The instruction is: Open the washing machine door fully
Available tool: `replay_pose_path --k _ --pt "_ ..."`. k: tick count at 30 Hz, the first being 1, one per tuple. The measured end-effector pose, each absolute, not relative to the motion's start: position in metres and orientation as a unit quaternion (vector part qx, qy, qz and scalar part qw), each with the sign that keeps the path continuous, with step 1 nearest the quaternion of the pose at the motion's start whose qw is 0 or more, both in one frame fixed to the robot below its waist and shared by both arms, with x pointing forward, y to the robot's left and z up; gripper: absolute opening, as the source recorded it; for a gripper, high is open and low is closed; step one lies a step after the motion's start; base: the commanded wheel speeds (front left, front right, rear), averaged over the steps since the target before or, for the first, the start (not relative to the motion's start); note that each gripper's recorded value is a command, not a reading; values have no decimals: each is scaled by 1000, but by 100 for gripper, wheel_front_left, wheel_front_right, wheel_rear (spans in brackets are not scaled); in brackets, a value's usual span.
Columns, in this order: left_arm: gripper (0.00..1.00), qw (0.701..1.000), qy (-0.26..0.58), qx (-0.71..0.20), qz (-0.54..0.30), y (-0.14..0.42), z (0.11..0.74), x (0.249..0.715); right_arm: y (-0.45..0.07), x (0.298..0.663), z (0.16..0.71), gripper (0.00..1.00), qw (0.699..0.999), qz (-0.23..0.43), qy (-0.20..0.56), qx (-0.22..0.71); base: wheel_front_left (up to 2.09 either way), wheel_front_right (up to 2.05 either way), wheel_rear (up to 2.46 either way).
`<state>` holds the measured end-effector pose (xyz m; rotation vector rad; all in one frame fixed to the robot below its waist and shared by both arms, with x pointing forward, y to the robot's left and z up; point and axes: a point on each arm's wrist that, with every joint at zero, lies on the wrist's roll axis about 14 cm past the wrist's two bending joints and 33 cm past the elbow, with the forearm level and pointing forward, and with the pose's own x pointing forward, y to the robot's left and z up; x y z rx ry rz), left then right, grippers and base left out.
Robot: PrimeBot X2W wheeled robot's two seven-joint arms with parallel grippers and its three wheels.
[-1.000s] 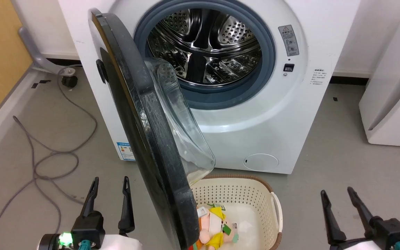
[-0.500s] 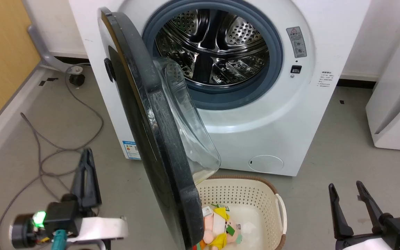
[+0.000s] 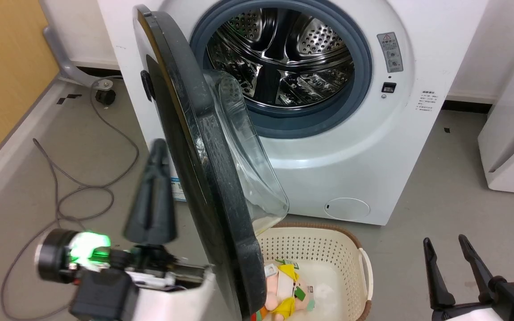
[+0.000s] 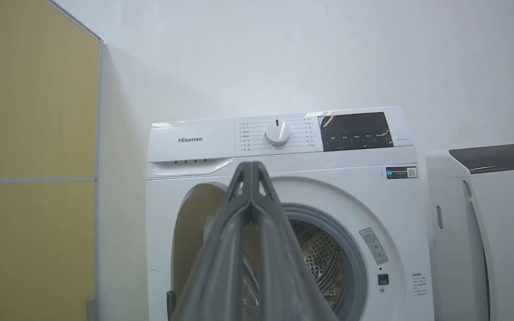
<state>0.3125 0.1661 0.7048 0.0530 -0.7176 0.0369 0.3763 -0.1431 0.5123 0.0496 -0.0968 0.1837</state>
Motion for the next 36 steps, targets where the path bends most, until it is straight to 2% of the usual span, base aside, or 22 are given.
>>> replay_pose_path --k 10,19,28,36 --pt "0 923 -365 0 -122 87 711 299 -146 375 513 100 995 87 -50 24 0 0 0" --pt "0 919 -329 -10 -215 35 688 288 -147 375 515 100 995 86 -53 24 0 0 0" --pt "0 932 -264 -10 -248 17 646 285 -147 375 515 100 995 85 -52 24 0 0 0" --pt "0 953 -193 -4 -234 23 601 292 -147 377 511 100 995 86 -47 24 0 0 0"
